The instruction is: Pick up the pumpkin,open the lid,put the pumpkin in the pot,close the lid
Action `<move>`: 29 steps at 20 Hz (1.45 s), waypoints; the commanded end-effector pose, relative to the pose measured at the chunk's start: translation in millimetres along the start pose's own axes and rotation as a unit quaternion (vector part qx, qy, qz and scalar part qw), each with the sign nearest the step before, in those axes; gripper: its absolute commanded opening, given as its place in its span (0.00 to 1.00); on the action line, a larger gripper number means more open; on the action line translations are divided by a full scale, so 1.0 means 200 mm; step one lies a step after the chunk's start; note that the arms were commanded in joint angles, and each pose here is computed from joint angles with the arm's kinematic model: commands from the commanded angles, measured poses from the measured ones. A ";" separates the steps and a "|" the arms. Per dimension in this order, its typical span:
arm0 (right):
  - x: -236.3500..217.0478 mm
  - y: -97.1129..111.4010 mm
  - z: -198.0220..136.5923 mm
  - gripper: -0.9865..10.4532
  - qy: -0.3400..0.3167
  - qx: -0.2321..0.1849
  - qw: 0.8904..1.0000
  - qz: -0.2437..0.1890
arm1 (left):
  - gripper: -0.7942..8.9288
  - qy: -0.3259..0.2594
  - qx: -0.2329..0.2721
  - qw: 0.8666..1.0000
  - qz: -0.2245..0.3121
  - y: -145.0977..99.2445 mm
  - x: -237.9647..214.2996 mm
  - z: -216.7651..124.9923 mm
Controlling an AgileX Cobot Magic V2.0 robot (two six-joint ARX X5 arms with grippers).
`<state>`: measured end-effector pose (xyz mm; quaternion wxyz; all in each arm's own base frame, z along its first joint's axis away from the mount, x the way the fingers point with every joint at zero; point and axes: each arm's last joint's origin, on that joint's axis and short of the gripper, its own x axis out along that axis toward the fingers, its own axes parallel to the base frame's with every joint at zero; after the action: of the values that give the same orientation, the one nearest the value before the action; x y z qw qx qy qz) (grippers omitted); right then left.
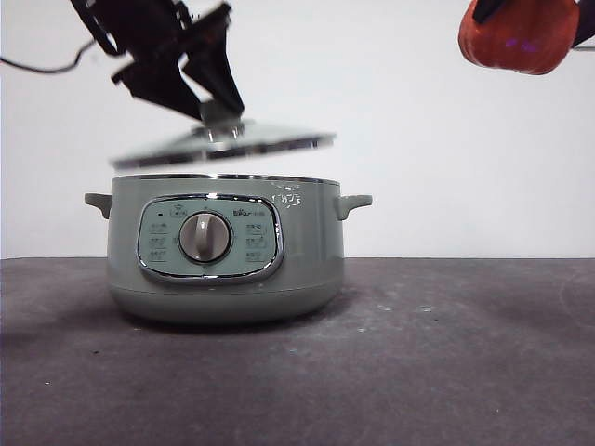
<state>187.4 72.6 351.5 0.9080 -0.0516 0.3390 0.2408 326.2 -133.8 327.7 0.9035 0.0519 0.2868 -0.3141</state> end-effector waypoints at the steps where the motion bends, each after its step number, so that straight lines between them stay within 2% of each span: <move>1: 0.01 0.00 0.02 0.08 -0.013 0.000 1.000 0.001 | 0.07 -0.042 0.008 0.999 -0.001 -0.03 -0.13 0.07; 7: 0.13 0.06 0.09 0.08 -0.037 -0.023 0.998 0.040 | 0.07 -0.073 0.012 0.997 0.019 -0.11 -0.53 0.10; 17: 0.69 0.30 0.45 0.08 -0.007 -0.088 0.991 0.103 | 0.07 -0.088 0.007 0.990 0.106 -0.27 -1.19 -0.11; 23: 1.10 0.44 0.56 0.08 0.003 -0.124 0.985 0.121 | 0.07 -0.103 0.004 0.989 0.110 -0.35 -1.38 -0.22; 27: 1.32 0.49 0.50 0.08 0.001 -0.142 0.982 0.122 | 0.07 -0.105 0.002 0.988 0.110 -0.37 -1.41 -0.25; 29: 1.40 0.49 0.45 0.08 0.017 -0.159 0.982 0.104 | 0.07 -0.100 0.000 0.989 0.109 -0.37 -1.41 -0.25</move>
<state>376.1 293.1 253.0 0.8544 -0.1522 0.3190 0.3809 81.7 -28.2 438.3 0.9489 0.0562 0.2215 -0.2175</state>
